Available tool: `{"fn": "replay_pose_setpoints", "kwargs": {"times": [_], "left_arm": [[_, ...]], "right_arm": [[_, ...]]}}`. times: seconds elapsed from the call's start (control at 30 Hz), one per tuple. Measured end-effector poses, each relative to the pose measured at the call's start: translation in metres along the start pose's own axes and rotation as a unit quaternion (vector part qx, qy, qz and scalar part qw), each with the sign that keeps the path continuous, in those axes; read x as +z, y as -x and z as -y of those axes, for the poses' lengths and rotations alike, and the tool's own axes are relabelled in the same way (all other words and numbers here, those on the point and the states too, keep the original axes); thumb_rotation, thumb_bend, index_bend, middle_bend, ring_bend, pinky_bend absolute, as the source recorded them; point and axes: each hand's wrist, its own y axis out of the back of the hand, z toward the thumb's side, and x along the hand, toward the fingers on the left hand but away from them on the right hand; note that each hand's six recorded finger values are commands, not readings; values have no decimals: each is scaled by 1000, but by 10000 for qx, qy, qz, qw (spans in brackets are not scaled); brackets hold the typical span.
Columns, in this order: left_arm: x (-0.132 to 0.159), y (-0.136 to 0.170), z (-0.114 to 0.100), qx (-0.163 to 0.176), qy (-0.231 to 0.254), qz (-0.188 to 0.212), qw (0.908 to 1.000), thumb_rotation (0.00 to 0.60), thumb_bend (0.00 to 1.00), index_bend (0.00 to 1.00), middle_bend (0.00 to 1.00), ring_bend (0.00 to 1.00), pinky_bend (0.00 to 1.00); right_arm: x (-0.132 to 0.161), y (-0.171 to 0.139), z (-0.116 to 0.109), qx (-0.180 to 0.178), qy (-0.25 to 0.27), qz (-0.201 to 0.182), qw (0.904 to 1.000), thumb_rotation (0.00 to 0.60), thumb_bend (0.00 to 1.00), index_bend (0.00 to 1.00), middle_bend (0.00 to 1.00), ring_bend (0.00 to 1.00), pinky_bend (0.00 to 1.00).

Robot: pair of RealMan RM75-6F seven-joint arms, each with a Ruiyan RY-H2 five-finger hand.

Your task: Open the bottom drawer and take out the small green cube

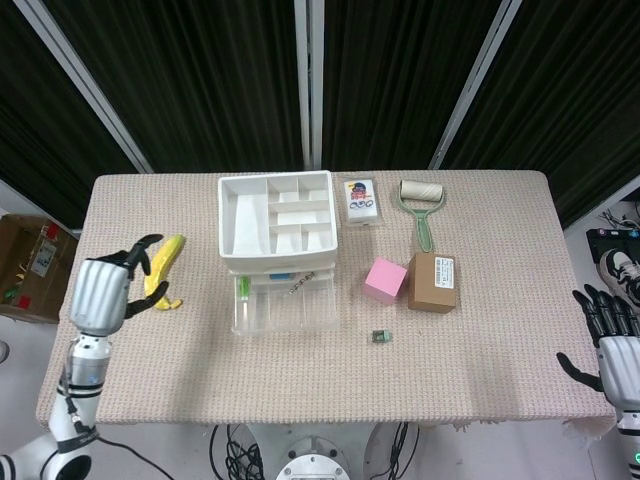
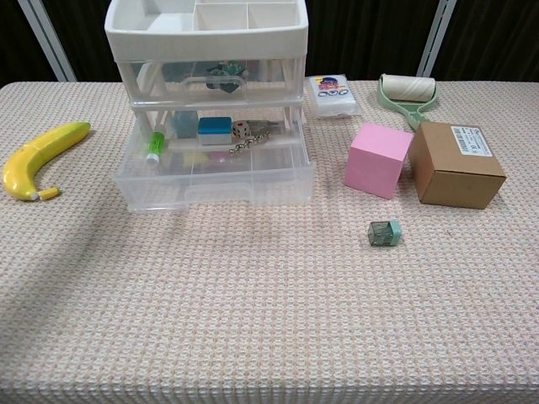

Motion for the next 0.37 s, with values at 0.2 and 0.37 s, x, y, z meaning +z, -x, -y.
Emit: {"fn": "replay_pose_setpoints", "kwargs": {"times": [0.2,0.37], "left_arm": [[-72,57,11,-997,-453,-1059,9883,600,188,251,323,327,316],[-93,95,9,-1034,-591,-1389,9831,600,188,244,321,318,315]], "right_arm": [[7,6,3,53,12,-138,9999,600,151,0,0,0,0],[11,8,6,43,65,-141,9999,600,151,0,0,0,0]]}}
